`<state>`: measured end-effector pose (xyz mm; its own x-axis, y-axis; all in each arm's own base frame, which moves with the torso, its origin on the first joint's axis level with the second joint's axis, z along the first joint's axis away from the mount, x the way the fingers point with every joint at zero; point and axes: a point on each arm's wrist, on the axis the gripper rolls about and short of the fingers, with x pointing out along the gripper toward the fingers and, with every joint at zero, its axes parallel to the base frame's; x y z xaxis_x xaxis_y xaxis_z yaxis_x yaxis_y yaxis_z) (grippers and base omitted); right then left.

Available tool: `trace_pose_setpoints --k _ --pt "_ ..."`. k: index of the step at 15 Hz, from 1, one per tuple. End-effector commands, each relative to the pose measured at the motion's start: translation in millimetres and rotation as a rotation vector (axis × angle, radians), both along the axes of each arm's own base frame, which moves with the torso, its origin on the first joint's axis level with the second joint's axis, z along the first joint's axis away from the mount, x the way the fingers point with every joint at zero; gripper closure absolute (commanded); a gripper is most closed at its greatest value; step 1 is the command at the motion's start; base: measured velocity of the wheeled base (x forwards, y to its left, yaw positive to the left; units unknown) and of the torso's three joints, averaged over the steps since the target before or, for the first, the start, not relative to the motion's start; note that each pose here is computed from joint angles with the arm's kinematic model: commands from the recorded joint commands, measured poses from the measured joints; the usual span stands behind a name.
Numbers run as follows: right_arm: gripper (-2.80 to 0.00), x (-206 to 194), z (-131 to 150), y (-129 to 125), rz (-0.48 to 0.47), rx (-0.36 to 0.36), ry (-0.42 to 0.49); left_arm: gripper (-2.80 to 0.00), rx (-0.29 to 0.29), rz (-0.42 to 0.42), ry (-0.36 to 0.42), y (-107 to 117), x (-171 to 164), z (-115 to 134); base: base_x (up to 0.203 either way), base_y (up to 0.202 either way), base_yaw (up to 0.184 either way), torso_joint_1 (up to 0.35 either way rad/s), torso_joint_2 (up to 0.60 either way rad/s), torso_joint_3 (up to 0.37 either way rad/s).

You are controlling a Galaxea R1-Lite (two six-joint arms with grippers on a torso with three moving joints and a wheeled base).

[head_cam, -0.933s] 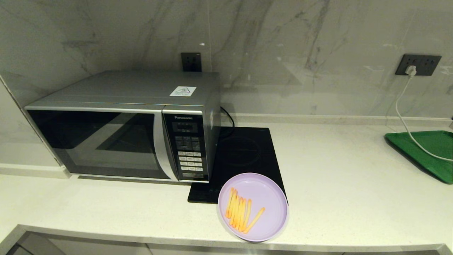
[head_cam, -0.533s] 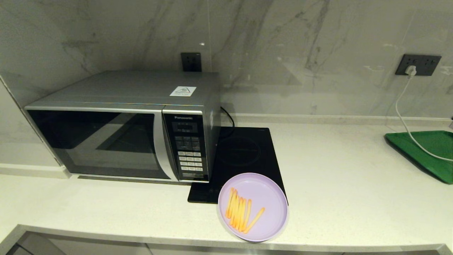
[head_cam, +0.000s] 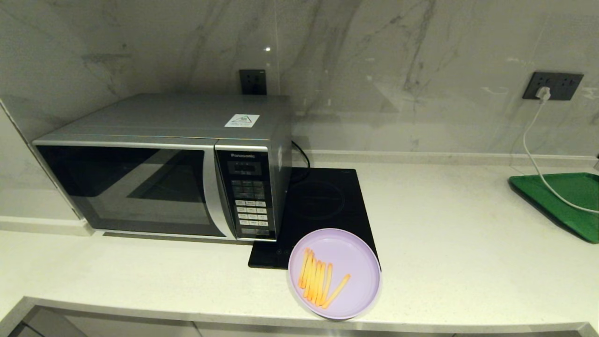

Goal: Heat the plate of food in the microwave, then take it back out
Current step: Open the microwave oven

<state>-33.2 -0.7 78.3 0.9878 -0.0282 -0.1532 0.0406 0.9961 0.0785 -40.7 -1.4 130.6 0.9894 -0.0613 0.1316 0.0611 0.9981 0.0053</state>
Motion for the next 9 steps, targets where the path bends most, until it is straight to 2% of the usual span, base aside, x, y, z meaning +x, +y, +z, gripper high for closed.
trace_pose_setpoints --k 1,3,5,6,8,9 --pt "0.0 0 0 0 0.002 0.0 0.001 0.0 0.001 -0.059 0.007 -1 0 52 0.0 0.0 0.0 0.0 0.0 0.0" --pt "0.0 0 0 0 0.0 0.0 0.001 0.0 -0.02 -0.17 0.146 -1 26 73 0.0 0.0 0.0 0.0 0.0 0.0" --pt "0.0 0 0 0 -0.001 0.0 0.001 0.0 -0.097 -0.32 0.346 -9 71 84 0.0 0.0 0.0 0.0 0.0 0.0" --pt "0.0 0 0 0 0.0 0.0 0.001 0.0 -0.131 -0.389 0.412 -17 92 87 0.0 0.0 0.0 0.0 0.0 0.0" --pt "0.0 0 0 0 0.0 0.0 0.001 0.0 -0.186 -0.558 0.487 -36 126 96 0.0 0.0 0.0 0.0 0.0 0.0" --pt "0.0 0 0 0 -0.001 0.0 0.001 0.0 -0.203 -0.625 0.492 -43 136 106 0.0 0.0 0.0 0.0 0.0 0.0"
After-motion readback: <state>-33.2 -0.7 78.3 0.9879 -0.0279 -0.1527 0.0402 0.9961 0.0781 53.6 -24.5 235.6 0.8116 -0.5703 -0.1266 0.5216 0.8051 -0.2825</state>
